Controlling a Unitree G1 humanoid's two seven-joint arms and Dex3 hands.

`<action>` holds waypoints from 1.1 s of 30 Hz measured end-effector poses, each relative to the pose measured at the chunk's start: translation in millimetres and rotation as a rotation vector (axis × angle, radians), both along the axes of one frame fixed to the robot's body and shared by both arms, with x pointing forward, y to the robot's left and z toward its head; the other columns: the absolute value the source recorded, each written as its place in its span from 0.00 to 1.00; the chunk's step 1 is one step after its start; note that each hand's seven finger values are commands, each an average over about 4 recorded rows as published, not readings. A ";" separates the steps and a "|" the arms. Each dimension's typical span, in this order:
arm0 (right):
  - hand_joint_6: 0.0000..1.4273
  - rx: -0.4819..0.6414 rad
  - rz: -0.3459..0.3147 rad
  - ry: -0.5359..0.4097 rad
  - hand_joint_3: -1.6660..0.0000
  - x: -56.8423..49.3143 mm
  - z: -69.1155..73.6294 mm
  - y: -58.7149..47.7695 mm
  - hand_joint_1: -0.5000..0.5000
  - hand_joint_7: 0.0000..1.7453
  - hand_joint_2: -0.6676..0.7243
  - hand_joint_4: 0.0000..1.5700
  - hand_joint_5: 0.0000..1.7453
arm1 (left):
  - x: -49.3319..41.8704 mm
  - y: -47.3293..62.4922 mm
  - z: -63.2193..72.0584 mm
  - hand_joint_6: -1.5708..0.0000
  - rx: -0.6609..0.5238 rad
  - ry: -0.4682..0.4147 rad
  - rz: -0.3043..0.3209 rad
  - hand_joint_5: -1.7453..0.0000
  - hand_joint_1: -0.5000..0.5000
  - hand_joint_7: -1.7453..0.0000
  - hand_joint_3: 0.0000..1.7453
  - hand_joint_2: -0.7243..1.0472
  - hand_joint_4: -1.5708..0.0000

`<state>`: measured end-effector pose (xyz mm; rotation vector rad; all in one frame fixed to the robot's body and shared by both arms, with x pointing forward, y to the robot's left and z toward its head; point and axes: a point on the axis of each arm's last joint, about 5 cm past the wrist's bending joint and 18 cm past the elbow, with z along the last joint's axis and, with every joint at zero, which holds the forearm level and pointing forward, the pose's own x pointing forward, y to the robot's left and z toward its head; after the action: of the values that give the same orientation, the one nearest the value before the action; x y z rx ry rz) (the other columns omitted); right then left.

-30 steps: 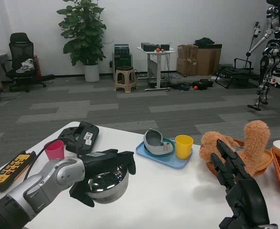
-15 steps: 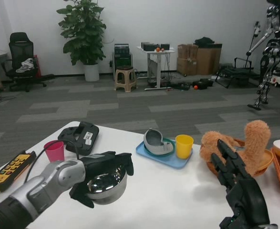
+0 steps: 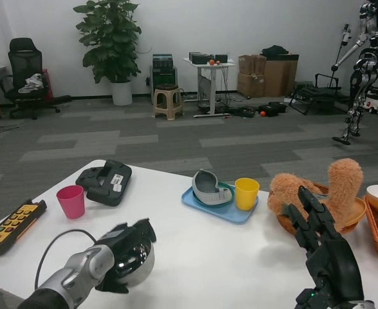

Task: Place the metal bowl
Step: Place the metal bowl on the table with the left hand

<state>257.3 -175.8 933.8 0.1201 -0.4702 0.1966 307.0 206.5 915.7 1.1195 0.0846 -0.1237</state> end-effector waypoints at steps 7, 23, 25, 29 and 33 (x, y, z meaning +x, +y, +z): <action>0.00 -0.002 0.002 0.009 1.00 -0.4 -1.9 0.4 0.33 0.08 1.00 0.00 0.00 | 5.8 -6.7 -12.1 0.55 0.077 -0.014 0.064 0.00 0.00 0.04 1.00 0.60 0.10; 0.00 0.002 0.013 0.036 1.00 -0.9 -6.8 2.5 0.33 0.08 1.00 0.00 0.00 | 7.3 -7.4 -25.7 0.46 0.116 0.139 0.159 0.00 0.00 0.04 1.00 0.69 0.42; 0.00 0.003 0.013 0.040 1.00 -1.0 -7.5 2.6 0.33 0.08 1.00 0.00 0.00 | 7.3 -6.7 -26.2 0.50 0.131 0.156 0.179 0.00 0.00 0.05 1.00 0.74 0.61; 0.00 0.003 0.014 0.042 1.00 -1.0 -8.0 2.8 0.33 0.08 1.00 0.00 0.00 | 6.7 -5.9 -27.2 0.62 0.141 0.179 0.197 0.00 0.00 0.10 1.00 0.75 0.88; 0.00 0.002 0.014 0.045 1.00 -1.0 -8.4 2.8 0.33 0.08 1.00 0.00 0.00 | 5.6 -5.7 -29.4 0.71 0.145 0.205 0.206 0.07 0.00 0.18 1.00 0.75 1.00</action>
<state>256.3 -173.0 925.5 0.1301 -0.4252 0.2068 312.7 200.7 886.3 1.2330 0.3955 -0.0479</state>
